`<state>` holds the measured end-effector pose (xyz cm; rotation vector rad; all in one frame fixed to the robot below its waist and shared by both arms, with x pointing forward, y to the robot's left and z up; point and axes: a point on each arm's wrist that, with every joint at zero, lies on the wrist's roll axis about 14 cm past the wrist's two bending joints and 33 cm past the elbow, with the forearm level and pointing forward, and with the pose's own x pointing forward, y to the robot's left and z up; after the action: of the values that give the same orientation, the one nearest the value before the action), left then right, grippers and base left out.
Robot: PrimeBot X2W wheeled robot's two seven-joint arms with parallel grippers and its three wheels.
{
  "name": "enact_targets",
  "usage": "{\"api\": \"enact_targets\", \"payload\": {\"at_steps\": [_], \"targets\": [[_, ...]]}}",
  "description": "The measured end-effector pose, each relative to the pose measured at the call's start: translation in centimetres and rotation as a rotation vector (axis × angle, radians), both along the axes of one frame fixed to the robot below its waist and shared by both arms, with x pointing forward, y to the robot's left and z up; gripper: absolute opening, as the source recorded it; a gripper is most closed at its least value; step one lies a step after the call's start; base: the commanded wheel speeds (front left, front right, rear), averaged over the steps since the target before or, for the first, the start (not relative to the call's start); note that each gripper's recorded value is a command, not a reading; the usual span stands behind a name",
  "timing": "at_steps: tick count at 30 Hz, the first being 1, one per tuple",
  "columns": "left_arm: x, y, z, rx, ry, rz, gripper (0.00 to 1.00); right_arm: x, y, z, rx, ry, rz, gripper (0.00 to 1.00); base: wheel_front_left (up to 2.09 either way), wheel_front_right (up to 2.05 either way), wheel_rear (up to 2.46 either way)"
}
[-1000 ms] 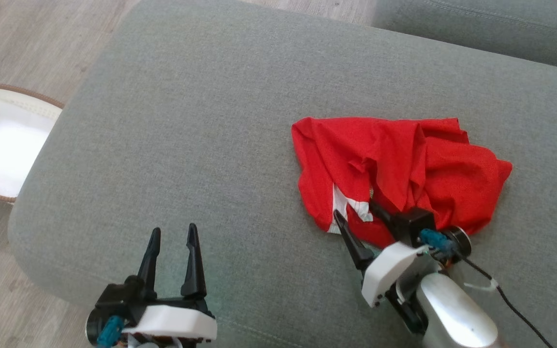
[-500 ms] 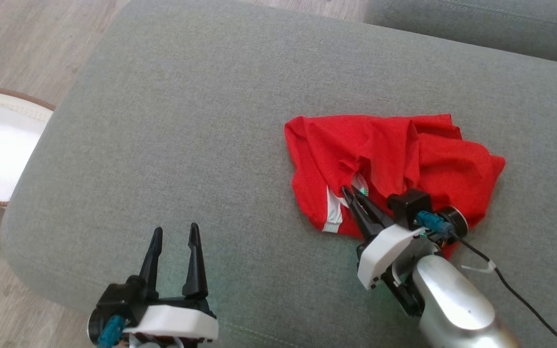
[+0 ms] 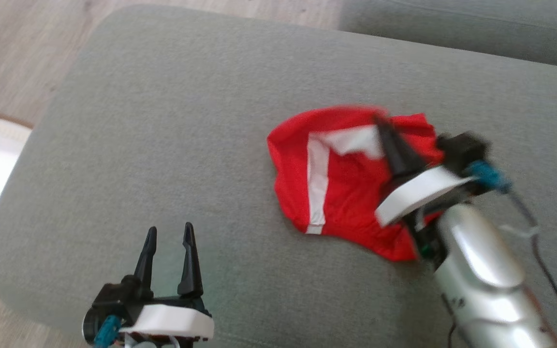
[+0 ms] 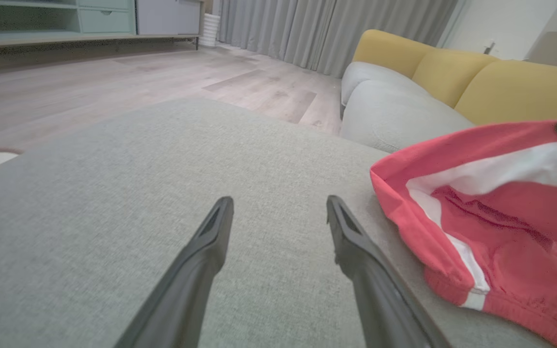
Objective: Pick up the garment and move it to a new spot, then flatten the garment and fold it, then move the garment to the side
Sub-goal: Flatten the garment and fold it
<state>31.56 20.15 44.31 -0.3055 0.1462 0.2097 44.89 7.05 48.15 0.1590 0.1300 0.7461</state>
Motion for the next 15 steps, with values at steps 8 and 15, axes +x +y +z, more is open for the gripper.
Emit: {"api": "enact_targets", "payload": {"at_steps": [8,15], "targets": [[1.5,-2.7,0.7,-0.001,-0.034,-0.102,1.00,5.2,-11.3,2.8,0.005,-0.047,-0.361,0.00,0.00,0.00,0.00],[2.5,-5.4,0.3,-0.013,-0.027,-0.202,1.00,6.2,-17.9,2.3,-0.066,-0.034,-0.533,0.00,0.00,0.00,0.00]]}}
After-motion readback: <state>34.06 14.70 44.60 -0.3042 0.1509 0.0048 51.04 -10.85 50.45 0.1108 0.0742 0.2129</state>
